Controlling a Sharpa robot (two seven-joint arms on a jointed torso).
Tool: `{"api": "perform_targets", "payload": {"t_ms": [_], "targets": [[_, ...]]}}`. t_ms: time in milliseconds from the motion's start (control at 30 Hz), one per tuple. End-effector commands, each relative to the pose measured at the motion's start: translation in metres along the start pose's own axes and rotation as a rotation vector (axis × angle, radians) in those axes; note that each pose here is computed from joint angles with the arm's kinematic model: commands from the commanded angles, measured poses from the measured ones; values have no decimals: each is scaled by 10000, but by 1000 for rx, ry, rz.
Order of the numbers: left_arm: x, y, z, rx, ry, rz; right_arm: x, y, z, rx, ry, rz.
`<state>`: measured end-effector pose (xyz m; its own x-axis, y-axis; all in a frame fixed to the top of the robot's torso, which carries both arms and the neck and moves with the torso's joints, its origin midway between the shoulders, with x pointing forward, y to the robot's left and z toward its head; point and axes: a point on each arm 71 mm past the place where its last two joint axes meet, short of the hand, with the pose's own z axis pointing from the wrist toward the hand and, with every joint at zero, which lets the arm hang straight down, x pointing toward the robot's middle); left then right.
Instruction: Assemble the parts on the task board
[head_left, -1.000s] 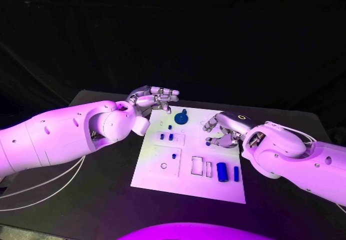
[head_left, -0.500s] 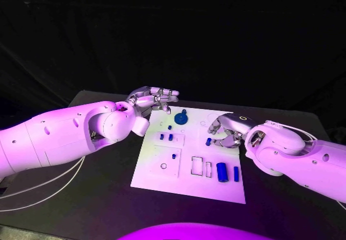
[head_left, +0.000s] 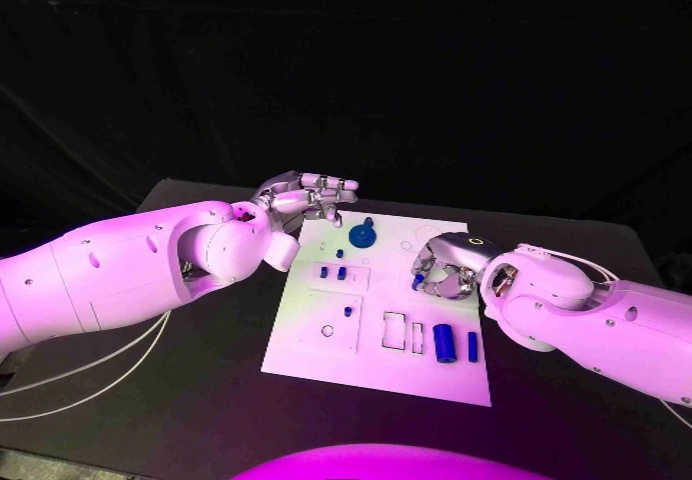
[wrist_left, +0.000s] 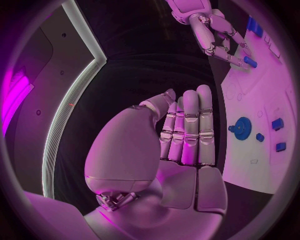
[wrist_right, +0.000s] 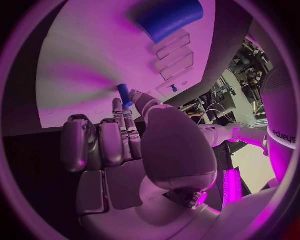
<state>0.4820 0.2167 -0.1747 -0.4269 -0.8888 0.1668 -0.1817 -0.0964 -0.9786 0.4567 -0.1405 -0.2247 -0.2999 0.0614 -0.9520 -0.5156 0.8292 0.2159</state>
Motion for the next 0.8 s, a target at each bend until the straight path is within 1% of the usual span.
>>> {"api": "perform_targets", "payload": {"t_ms": [33,367,567,700,800], "targets": [[26,-9,4,6,19,-2,27,8,20,-3,16,-11],[28,-9,5,5,20,-2,60,-14,76,10,19,-24],[28,-8,6,4,20,-2,65,-24,94,16,10,-32],[30,-7,7,3,20,-2,45,-10,84,12,-22,-33],[27,-7,7,3,19,-2,20,4,47,4,-51,-26]]}}
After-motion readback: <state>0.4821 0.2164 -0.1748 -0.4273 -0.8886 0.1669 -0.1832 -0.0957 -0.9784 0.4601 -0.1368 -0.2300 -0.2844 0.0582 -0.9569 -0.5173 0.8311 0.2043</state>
